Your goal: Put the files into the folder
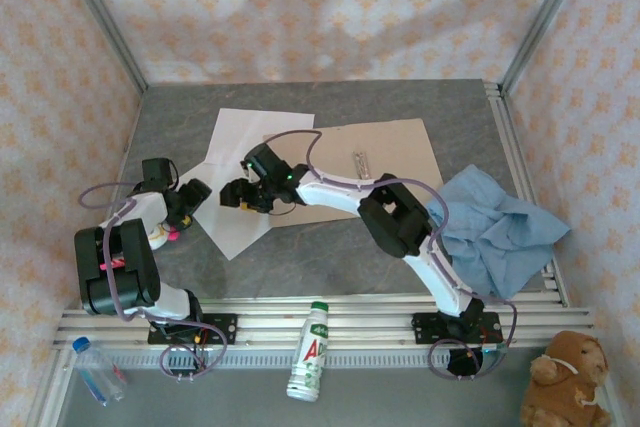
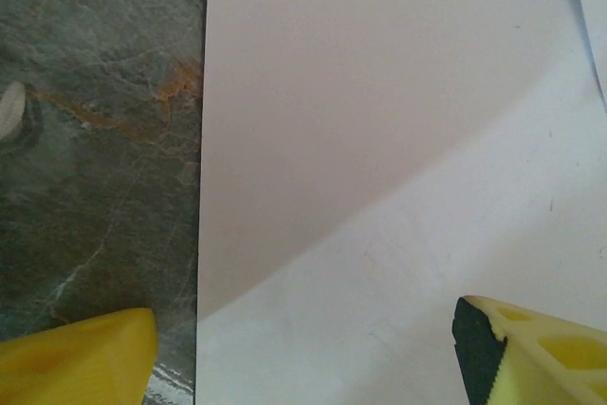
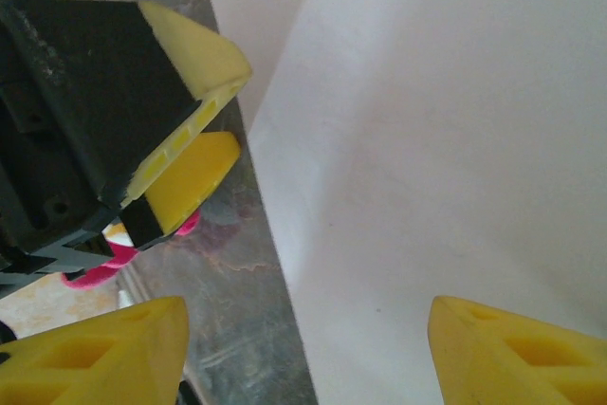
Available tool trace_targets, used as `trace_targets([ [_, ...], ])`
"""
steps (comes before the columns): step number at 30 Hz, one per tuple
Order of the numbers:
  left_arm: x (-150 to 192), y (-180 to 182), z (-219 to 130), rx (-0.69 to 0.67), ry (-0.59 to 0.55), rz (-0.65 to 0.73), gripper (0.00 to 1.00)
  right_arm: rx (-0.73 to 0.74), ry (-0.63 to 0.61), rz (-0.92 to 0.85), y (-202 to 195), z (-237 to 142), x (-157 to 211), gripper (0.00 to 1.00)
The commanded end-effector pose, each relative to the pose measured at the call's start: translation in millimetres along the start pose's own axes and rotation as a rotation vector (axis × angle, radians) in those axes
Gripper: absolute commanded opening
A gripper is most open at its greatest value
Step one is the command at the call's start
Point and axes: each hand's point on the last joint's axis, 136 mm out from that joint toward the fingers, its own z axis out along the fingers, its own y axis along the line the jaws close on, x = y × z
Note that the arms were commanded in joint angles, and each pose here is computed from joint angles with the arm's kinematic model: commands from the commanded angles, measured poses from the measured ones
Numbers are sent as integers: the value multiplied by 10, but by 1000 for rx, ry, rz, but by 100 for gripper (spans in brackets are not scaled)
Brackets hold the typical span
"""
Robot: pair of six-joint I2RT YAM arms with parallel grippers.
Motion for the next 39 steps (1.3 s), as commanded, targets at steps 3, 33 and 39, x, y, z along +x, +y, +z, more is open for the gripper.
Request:
trace_targets([
  [3, -144, -42, 30, 10, -34, 2, 82, 69, 8, -43, -88, -125, -18, 68],
  [33, -232, -229, 122, 66, 1, 16, 91, -143, 78, 94, 335, 535, 761, 67],
  [39, -255, -214, 100, 46, -3, 34, 95, -194, 93, 53, 640, 420, 800, 67],
])
